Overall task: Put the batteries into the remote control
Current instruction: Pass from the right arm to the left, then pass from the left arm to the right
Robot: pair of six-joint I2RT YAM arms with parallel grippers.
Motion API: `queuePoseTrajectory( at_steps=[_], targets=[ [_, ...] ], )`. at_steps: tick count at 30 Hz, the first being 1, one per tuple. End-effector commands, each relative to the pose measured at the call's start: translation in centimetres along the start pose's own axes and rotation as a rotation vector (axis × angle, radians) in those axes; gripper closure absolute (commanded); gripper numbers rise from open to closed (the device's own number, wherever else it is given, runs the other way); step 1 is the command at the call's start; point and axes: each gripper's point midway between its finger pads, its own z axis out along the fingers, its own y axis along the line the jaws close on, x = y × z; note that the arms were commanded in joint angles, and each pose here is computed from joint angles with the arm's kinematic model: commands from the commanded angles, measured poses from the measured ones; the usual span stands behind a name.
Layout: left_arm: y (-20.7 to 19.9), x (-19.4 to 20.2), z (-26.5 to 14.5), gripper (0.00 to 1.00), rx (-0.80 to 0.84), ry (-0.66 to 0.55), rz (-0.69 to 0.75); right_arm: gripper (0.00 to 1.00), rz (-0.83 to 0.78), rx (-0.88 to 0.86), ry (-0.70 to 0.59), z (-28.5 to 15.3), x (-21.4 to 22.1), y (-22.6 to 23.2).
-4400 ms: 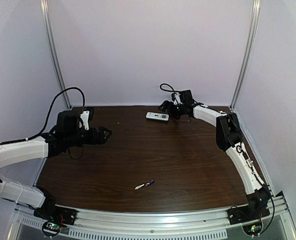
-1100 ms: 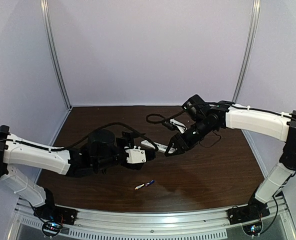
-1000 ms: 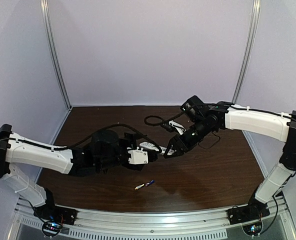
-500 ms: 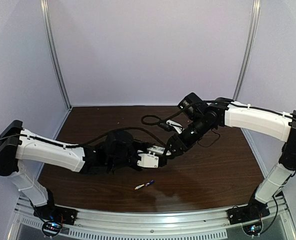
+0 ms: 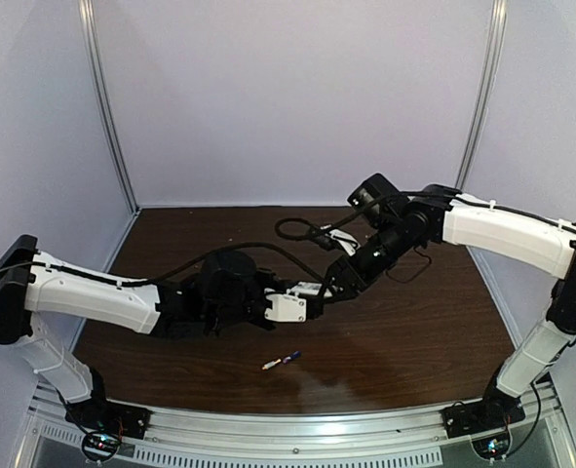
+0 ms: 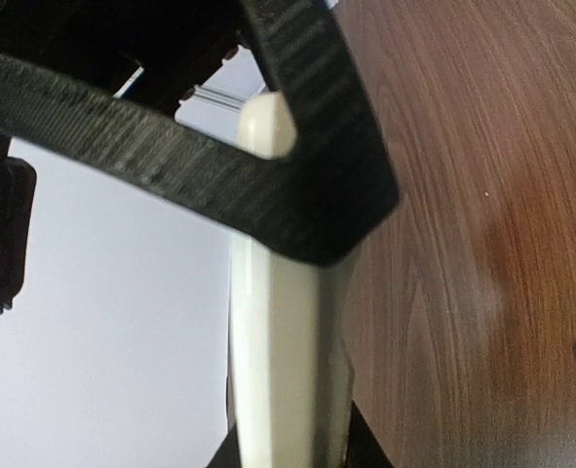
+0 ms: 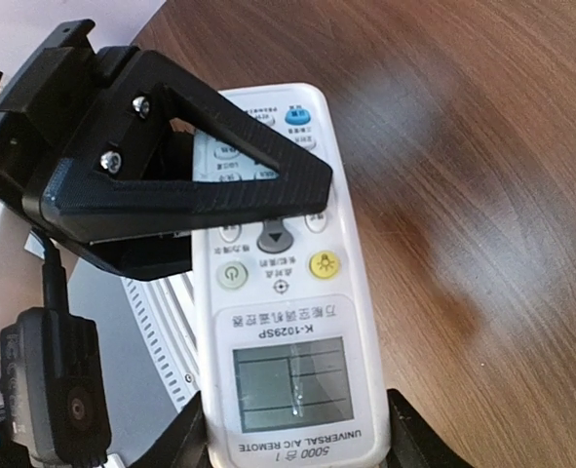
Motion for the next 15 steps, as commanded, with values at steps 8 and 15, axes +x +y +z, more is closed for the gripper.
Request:
queuePoseTrajectory(
  at_steps=[8, 15],
  targets=[
    [3.3, -4.0, -3.6, 0.92, -0.03, -0.217, -0.23, 0.06, -0.111, 0.227, -0.533, -12.9, -7.7, 0.6],
    [4.5, -4.8, -5.4, 0.92, -0.009, -0.316, -0.374, 0.0, -0.155, 0.266, -0.798, -19.4, -8.5, 2.7]
  ],
)
